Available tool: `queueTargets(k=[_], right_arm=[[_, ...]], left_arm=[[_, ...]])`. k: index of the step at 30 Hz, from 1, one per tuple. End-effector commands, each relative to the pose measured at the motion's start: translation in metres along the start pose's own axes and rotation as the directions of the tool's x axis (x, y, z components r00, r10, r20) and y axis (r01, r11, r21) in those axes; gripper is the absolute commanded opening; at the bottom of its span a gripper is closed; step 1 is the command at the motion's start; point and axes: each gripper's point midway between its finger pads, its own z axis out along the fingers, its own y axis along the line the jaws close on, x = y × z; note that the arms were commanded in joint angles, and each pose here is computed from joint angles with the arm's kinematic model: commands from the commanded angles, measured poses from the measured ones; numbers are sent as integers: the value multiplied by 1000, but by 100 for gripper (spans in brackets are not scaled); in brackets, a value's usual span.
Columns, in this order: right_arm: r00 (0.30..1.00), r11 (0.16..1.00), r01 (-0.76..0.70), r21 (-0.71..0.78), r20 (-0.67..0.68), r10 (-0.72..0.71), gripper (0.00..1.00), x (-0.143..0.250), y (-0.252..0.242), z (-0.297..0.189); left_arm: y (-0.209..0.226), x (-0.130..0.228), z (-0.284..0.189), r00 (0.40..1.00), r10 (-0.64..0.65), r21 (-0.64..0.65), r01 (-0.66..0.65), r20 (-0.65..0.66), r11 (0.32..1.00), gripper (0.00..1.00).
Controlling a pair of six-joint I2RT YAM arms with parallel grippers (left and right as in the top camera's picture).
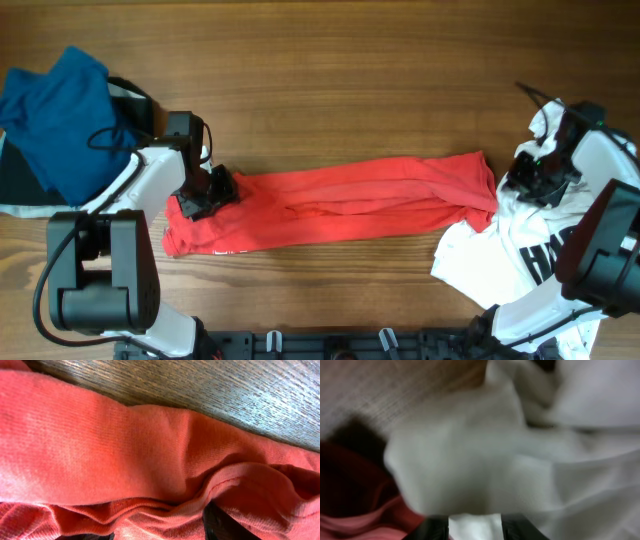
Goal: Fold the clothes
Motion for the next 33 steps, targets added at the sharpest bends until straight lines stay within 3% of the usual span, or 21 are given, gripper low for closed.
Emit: queueTargets(k=[1, 7, 13, 17, 20, 24, 27, 33], right_arm=[[999, 999, -40, -18, 14, 40, 34, 4, 0, 19], [953, 943, -238, 231, 242, 181, 39, -39, -67, 5], [837, 870, -465, 161, 400, 374, 47, -87, -129, -50], [783, 852, -516, 87, 451, 428, 47, -112, -143, -96], [857, 959, -273, -75, 434, 278, 49, -135, -94, -117], [924, 998, -31, -60, 378, 52, 56, -124, -48, -110], [921, 961, 250, -115, 334, -200, 64, -106, 11, -102], [881, 884, 452, -120, 216, -421, 81, -61, 52, -64]], left_arm=[[16, 0, 10, 1000, 0, -72, 1, 8, 997, 56], [17, 2, 10, 1000, -2, -77, 2, -3, 997, 56], [18, 4, 10, 1000, -4, -81, 3, -11, 997, 56], [18, 5, 10, 1000, -4, -82, 3, -14, 997, 56], [18, 5, 10, 1000, -4, -83, 3, -14, 997, 56], [18, 5, 10, 1000, -4, -83, 3, -14, 997, 59], [18, 5, 10, 1000, -4, -83, 2, -13, 997, 60], [18, 5, 10, 1000, -4, -83, 3, -14, 997, 64]])
